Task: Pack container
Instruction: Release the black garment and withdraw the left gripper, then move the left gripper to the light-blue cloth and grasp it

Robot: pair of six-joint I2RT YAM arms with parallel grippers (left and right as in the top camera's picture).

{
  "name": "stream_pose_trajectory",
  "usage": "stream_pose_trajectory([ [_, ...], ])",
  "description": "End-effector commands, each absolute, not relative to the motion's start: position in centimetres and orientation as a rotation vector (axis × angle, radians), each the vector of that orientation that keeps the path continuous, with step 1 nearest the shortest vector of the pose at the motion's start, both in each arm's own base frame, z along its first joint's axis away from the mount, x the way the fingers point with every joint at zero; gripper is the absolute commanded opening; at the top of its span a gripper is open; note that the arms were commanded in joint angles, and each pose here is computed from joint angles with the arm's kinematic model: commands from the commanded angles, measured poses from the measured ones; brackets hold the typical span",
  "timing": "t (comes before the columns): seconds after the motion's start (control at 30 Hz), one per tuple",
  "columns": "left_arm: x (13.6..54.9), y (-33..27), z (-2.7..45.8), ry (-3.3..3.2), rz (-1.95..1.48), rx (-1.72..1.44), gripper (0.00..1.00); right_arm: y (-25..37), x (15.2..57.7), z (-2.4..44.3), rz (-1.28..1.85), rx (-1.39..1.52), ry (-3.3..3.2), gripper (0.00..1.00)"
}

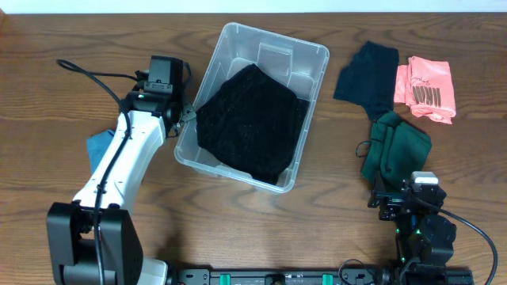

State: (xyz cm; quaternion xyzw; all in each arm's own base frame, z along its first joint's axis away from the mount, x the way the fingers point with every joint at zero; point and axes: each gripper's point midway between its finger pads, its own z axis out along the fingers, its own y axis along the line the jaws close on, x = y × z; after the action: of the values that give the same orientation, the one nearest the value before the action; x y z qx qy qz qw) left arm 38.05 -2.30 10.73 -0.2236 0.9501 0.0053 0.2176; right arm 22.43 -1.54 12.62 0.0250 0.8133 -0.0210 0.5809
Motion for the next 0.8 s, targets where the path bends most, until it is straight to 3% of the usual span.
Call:
stream_pose_trajectory([
  [0.0, 36.9, -4.0, 10.1, 2.696, -0.106, -0.642, 0.54, -1.6, 22.4, 12.5, -0.04, 0.075, 1.901, 0.99],
  [0.43, 34.9, -4.9, 10.8, 2.753, -0.18, -0.665, 0.5, -1.6, 22.4, 12.5, -0.04, 0.075, 1.901, 0.99],
  [0.67, 35.1, -4.0, 14.5, 2.645, -0.165, -0.636, 0.51, -1.6, 22.4, 12.5, -0.04, 0.075, 1.901, 0.99],
  [0.77, 34.2, -1.1, 17.8, 2.542, -0.043, -0.677, 0.6, -1.6, 22.4, 12.5, -0.04, 0.075, 1.901, 0.99],
])
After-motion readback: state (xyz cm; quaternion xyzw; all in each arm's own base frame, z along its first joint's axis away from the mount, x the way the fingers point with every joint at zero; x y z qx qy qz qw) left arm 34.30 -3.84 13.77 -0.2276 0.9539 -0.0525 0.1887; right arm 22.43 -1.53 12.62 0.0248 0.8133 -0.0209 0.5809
